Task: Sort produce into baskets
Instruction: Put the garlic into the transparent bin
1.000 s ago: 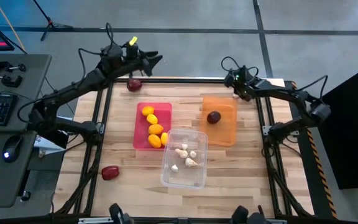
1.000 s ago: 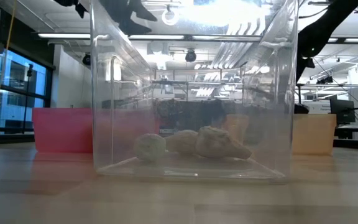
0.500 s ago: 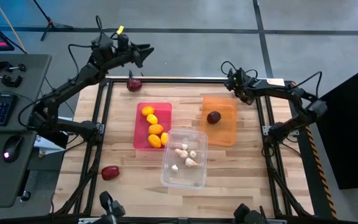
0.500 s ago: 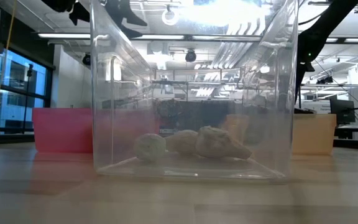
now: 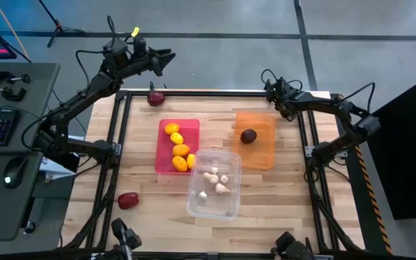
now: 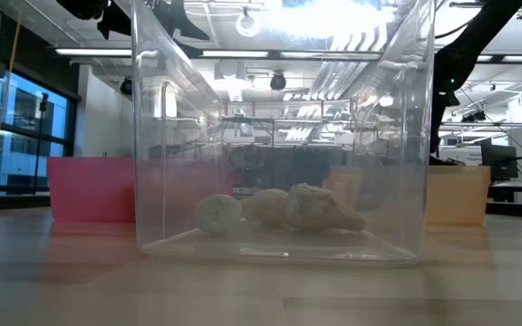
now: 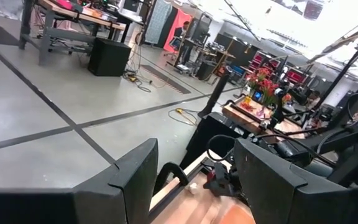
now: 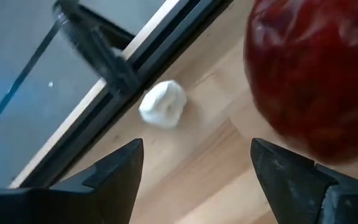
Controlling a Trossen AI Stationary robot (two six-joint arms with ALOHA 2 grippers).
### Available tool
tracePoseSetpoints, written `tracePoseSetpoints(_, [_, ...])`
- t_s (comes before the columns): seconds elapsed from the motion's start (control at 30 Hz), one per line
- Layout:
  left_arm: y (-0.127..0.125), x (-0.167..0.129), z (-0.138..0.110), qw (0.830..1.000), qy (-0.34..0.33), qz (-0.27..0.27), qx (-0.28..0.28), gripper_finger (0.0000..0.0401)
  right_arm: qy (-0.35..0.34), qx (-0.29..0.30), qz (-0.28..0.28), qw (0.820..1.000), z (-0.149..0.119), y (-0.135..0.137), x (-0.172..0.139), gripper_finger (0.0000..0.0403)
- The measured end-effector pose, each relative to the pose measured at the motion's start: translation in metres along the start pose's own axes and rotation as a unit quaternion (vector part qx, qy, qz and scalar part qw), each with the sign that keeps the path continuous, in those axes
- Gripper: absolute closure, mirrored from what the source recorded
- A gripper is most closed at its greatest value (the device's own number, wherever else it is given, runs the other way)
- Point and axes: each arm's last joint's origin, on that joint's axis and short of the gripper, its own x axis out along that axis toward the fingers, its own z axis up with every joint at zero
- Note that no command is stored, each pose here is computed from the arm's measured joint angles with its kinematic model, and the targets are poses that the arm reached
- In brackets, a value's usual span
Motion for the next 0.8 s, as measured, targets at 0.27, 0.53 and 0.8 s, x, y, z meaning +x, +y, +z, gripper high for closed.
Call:
tracePoseSetpoints(0.27, [0.001, 0.000, 0.000, 1.000, 0.000, 0.002, 0.000, 0.0201, -0.004, 0.047, 0.019, 0.999, 0.007, 0.007, 0.019, 0.0117])
tracePoseSetpoints(0.53, [0.001, 0.000, 0.000, 1.000, 0.001, 0.000, -0.001, 0.0201, -0.014, 0.045, -0.030, 0.998, 0.008, 0.022, 0.036, 0.0117])
tracePoseSetpoints(0.8, [0.002, -0.001, -0.002, 1.000, 0.012, 0.004, -0.006, 0.0201, -0.010, 0.036, -0.104, 0.994, 0.009, 0.033, 0.050, 0.0117])
